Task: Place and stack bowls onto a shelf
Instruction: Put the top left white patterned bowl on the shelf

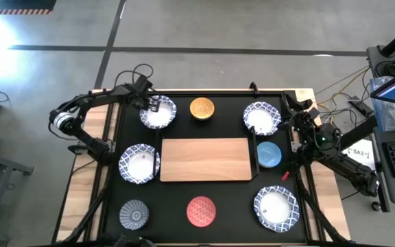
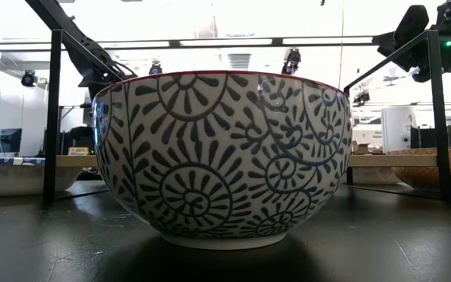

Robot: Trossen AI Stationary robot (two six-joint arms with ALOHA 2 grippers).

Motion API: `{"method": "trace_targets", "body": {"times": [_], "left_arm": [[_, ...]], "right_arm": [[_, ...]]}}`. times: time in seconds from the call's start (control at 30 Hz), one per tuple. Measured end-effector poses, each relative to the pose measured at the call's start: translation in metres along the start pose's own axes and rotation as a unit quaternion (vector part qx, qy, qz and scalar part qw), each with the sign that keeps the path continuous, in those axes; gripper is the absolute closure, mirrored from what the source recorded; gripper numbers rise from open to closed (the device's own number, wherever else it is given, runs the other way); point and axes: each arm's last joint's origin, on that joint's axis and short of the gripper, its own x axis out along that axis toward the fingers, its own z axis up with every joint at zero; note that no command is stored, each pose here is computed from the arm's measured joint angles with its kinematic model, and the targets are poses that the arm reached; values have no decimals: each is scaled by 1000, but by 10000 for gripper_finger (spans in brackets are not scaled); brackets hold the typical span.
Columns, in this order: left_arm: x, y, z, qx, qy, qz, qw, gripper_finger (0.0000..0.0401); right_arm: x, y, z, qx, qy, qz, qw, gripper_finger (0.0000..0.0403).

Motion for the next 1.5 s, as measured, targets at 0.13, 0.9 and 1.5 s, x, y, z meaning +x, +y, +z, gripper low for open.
{"method": "trace_targets", "body": {"times": [0.13, 0.9, 1.5], "left_arm": [[-8, -1, 5, 7, -16, -16, 1000, 398], [-73, -13, 35, 58, -135, -68, 987, 399], [-111, -73, 22, 173, -158, -191, 953, 399]], "right_arm": [[0, 0, 0, 0, 0, 0, 1000, 227], [0, 0, 0, 0, 0, 0, 1000, 227], [0, 0, 0, 0, 0, 0, 1000, 227]]}}
